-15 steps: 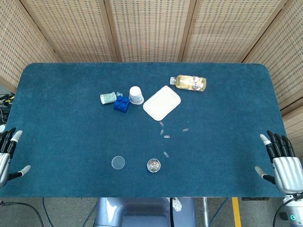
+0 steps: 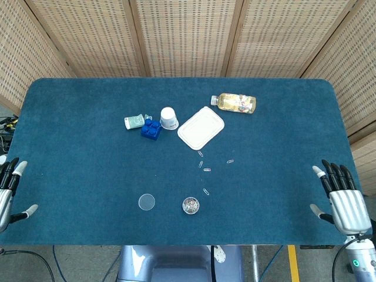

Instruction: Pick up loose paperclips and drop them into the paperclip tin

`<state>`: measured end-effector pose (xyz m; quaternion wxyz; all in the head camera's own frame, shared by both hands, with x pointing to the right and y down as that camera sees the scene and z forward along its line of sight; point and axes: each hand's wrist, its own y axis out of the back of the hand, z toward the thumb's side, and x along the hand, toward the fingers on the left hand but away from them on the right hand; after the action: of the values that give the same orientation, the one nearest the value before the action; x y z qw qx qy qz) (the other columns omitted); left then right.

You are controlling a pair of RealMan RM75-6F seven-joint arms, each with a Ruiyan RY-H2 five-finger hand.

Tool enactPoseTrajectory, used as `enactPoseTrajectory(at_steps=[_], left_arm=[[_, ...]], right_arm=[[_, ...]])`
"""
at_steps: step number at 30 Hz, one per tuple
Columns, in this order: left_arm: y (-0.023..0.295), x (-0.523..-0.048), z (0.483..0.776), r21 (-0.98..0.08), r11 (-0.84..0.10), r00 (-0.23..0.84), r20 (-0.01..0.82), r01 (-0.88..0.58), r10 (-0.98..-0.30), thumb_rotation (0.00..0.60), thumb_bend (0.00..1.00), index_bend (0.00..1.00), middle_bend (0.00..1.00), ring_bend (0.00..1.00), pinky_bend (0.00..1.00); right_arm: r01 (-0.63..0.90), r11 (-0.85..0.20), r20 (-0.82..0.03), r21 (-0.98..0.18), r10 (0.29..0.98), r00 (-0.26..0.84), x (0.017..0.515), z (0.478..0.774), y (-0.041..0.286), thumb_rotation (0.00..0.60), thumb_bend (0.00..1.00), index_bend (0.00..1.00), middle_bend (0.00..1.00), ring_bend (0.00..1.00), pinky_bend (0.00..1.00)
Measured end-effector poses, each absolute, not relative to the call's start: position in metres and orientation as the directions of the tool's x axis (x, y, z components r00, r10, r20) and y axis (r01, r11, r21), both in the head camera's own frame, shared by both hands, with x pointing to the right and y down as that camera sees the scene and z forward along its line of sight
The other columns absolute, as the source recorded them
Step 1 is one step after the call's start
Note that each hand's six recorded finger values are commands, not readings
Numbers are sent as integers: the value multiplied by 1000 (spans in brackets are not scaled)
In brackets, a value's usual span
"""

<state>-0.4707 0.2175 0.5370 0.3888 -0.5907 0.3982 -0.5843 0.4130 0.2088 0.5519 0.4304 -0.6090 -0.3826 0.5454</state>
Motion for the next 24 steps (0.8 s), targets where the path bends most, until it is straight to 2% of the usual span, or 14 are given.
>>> enactPoseTrajectory(at_steps=[4,7,12,15,24], left_arm=[[216,-469,536,-927,-375,2,375,-5,-927,600,0,0,0,0,0],[216,-467,538,-926,-377,2,377,3,-926,600,0,0,0,0,0],[217,-467,545,-919,-394,-5,394,16,-919,600,0,0,0,0,0],[217,-469,548,-917,-399,-18,399,24,-917,600,0,0,0,0,0],[214,-469,549,-920,-391,-30,391,31,-920,600,0,0,0,0,0]], right_arm=[[2,-379,-373,-925,912,172,393,568,183,600,14,231,0,0,0],[4,-417,-406,-909,888,215,376,582,162,600,67,310,0,0,0],[13,-496,-474,-868,837,273,342,611,125,600,234,383,0,0,0],[29,-522,-495,-852,823,279,325,630,105,600,300,415,0,0,0],[33,-573,-548,-819,798,250,297,688,84,600,320,440,0,0,0]])
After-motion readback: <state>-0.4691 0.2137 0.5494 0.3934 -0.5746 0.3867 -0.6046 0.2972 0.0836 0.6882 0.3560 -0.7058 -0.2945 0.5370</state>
